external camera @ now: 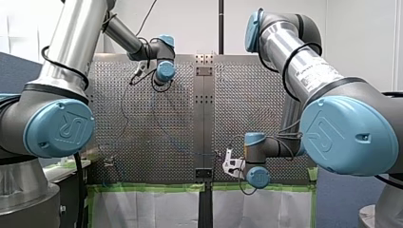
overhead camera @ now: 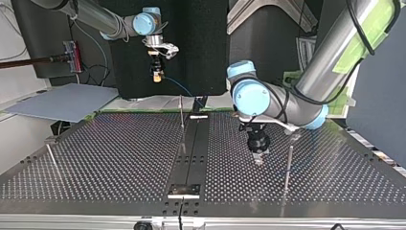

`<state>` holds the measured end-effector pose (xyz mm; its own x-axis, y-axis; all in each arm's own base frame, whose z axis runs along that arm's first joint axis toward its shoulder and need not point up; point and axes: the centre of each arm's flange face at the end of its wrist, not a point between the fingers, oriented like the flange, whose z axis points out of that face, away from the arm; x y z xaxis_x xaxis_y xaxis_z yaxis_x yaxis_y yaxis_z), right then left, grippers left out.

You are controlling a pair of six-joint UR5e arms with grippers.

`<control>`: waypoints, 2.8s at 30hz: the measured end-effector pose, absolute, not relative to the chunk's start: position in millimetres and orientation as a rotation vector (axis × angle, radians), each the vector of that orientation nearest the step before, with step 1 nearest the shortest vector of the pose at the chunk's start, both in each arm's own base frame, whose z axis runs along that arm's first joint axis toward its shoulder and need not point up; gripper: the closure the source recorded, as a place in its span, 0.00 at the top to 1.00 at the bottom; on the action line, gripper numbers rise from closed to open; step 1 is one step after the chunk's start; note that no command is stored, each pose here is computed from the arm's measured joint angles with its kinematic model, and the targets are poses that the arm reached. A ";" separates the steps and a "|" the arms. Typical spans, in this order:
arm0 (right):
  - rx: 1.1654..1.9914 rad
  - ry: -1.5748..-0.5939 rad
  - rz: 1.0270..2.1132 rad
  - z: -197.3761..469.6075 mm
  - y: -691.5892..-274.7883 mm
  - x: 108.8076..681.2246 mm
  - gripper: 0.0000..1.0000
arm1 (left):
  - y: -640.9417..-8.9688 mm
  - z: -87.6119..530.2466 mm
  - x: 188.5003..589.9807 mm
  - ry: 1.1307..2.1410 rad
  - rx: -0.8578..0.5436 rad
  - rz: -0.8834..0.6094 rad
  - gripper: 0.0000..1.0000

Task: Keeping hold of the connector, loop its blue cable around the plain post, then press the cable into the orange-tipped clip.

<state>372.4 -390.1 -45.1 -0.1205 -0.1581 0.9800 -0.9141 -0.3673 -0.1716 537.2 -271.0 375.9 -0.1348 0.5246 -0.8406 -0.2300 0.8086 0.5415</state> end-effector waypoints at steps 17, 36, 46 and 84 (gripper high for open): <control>1.524 -1.213 1.546 -45.1 -389.7 372.7 0.00 | -266.2 369.3 556.5 1.573 0.203 0.683 0.98; 1.527 -1.212 1.543 -45.2 -389.4 372.8 0.00 | -254.2 314.7 569.3 1.685 0.269 0.858 0.98; 1.527 -1.211 1.542 -45.3 -389.4 372.6 0.00 | -251.4 312.2 561.7 1.712 0.303 0.990 0.98; 1.538 -1.217 1.531 -46.7 -387.4 371.7 0.00 | -253.2 262.7 552.5 1.775 0.327 0.963 0.98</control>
<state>371.7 -387.4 -46.7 -0.1088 -0.1687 0.9797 -0.9163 -0.3650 -0.1646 552.5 -253.2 262.7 -0.4203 0.6207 -0.6619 -0.2165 0.6398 0.7374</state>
